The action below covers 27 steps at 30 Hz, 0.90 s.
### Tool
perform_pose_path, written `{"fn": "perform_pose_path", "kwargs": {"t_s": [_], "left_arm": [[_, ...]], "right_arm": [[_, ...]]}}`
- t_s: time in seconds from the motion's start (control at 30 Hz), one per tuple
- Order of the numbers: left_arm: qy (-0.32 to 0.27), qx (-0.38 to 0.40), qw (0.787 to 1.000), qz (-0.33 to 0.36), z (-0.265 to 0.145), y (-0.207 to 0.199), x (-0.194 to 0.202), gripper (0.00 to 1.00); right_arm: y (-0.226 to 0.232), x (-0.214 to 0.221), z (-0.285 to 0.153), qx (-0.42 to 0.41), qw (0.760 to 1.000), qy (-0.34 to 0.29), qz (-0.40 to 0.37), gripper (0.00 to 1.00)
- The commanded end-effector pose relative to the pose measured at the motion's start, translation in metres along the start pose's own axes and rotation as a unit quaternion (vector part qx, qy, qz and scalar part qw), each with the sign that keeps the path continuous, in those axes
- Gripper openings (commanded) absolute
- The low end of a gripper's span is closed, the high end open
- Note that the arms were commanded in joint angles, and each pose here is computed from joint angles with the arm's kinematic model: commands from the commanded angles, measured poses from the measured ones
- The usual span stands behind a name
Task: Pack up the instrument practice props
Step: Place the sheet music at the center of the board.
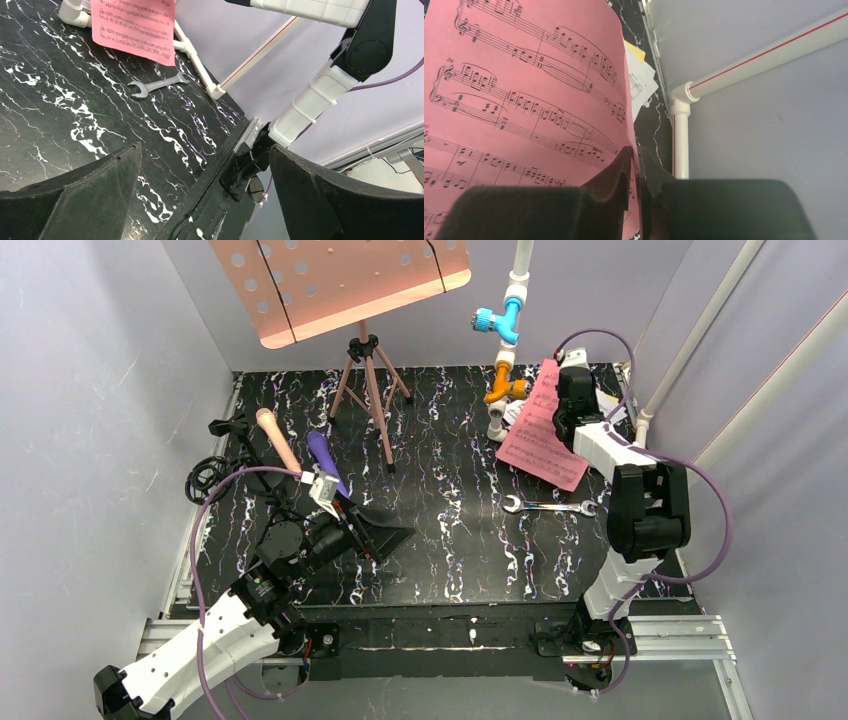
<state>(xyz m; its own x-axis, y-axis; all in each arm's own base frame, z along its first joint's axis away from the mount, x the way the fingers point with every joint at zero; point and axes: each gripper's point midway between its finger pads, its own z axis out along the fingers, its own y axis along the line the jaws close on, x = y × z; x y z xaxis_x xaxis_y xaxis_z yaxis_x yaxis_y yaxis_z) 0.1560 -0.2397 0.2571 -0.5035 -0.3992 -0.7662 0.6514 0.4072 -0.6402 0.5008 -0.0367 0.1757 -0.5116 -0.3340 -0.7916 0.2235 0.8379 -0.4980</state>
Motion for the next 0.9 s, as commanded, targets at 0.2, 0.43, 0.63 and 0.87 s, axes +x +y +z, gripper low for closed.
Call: {"fn": "perform_pose_path", "kwargs": {"t_s": [0.2, 0.43, 0.63, 0.87], "left_arm": [[-0.003, -0.011, 1.000, 0.023, 0.000, -0.001, -0.010, 0.98], [0.003, -0.017, 0.999, 0.032, 0.001, 0.000, -0.011, 0.98], [0.016, -0.049, 0.997, 0.058, -0.001, 0.008, -0.014, 0.98], [0.067, -0.125, 0.982, 0.127, -0.012, 0.024, -0.023, 0.98]], "right_arm": [[-0.002, -0.012, 0.005, 0.010, 1.000, -0.013, 0.013, 0.63], [0.016, -0.015, -0.029, -0.097, 0.994, -0.017, 0.036, 0.82], [0.076, 0.004, -0.112, -0.369, 0.929, -0.025, -0.029, 0.89], [0.092, 0.024, -0.195, -0.522, 0.845, -0.105, -0.050, 0.99]]}}
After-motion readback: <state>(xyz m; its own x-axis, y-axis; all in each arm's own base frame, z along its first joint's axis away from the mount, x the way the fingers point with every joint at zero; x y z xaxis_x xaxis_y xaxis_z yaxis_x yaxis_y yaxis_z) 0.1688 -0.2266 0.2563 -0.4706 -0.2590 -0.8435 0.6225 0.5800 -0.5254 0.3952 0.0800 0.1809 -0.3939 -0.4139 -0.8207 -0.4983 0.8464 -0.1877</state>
